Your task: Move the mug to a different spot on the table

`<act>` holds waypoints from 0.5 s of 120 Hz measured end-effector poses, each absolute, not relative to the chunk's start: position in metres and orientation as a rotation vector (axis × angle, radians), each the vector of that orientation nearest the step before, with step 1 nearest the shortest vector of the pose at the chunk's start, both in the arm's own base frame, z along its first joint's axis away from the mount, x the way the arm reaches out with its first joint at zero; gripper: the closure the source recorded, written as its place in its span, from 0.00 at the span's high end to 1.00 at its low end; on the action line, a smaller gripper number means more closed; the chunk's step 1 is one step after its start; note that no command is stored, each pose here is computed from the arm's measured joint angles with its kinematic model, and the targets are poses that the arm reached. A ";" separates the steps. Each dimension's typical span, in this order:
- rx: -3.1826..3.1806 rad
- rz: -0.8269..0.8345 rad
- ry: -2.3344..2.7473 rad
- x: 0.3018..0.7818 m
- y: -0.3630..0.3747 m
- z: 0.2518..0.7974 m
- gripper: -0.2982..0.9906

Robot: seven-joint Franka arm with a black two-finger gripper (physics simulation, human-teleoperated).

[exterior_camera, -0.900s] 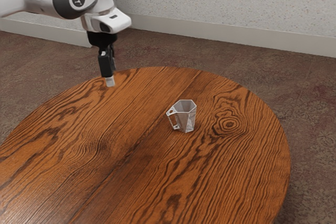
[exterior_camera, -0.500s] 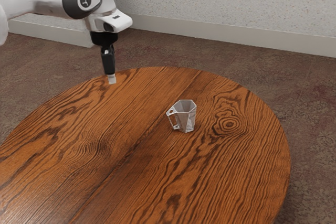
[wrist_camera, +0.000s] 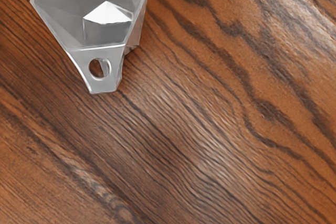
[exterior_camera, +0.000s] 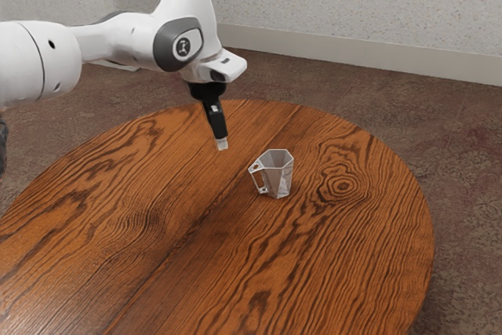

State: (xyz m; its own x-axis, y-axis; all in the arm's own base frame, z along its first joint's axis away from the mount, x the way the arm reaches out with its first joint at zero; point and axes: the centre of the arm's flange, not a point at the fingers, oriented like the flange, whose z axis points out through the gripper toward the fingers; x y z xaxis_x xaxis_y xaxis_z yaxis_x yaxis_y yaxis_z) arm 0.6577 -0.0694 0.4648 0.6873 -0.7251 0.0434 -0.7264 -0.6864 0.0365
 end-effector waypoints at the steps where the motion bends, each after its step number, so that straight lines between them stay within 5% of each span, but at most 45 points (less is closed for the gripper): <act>1: 2.839 0.042 -1.219 0.659 -0.070 0.463 0.77; 60: 2.903 0.061 -1.095 0.697 -0.078 0.382 0.77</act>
